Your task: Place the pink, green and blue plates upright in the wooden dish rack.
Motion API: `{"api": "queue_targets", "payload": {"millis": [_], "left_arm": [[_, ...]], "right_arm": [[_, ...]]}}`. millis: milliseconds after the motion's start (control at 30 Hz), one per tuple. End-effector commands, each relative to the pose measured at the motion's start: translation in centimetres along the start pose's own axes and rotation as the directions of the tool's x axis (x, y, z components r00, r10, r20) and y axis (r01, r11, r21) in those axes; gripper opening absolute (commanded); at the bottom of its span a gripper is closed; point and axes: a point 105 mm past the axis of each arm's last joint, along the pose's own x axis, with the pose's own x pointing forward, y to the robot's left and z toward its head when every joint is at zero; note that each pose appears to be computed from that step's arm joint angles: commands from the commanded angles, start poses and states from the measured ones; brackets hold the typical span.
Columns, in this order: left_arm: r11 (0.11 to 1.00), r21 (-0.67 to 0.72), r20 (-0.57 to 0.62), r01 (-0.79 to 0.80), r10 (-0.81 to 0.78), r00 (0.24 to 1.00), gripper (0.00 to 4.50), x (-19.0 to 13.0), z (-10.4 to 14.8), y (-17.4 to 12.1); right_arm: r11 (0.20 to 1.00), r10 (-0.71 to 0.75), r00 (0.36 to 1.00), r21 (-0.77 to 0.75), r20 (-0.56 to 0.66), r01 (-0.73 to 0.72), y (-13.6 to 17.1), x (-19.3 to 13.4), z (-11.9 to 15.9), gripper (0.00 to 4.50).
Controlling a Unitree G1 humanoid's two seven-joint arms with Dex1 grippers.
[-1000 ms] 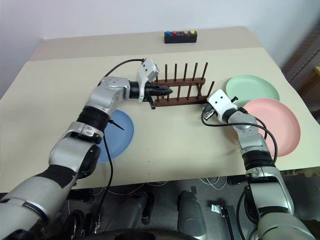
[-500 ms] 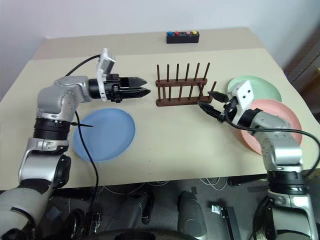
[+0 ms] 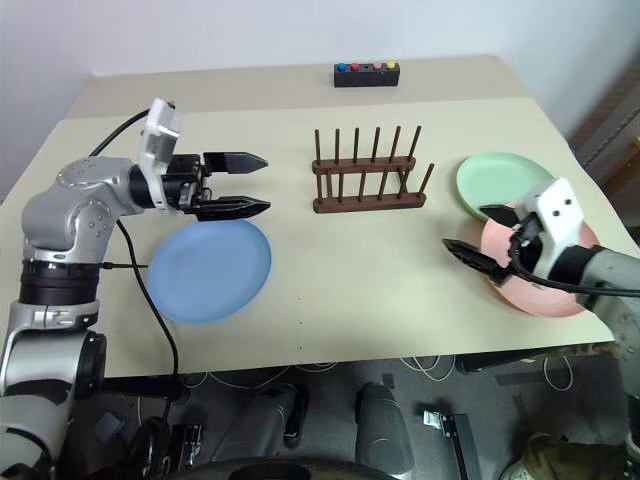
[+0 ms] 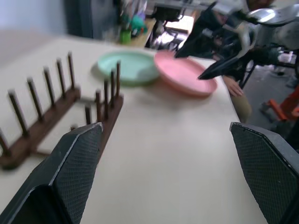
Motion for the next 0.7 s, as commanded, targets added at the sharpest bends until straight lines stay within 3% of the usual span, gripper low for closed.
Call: {"api": "queue_targets", "payload": {"millis": [33, 167, 367, 667, 700], "left_arm": [[0.996, 0.078, 0.051, 0.051, -0.055, 0.997, 4.50, 0.4, 0.9, -0.9], [0.991, 0.089, 0.141, 0.097, -0.109, 0.984, 4.50, 1.2, 1.2, -1.3], [0.980, 0.058, 0.150, 0.191, -0.198, 0.969, 4.50, 2.4, 0.5, -2.2], [0.972, 0.088, 0.122, 0.217, -0.227, 0.966, 4.50, 4.2, -0.7, -2.5], [0.972, 0.092, 0.118, 0.215, -0.225, 0.967, 4.50, 4.3, -0.8, -2.5]], "right_arm": [[0.996, -0.073, 0.997, -0.046, 0.005, 0.073, -1.1, -1.5, 0.6, 4.44], [0.993, -0.111, 0.991, -0.049, -0.077, 0.107, -0.8, -2.1, -1.8, 4.44], [0.989, -0.142, 0.966, -0.056, -0.218, 0.133, 0.3, -2.7, -5.2, 4.44], [0.981, -0.185, 0.937, -0.008, -0.296, 0.191, 0.7, -1.3, -8.3, 4.44], [0.976, -0.207, 0.931, 0.000, -0.300, 0.217, 0.3, -1.1, -8.7, 4.22]]}}
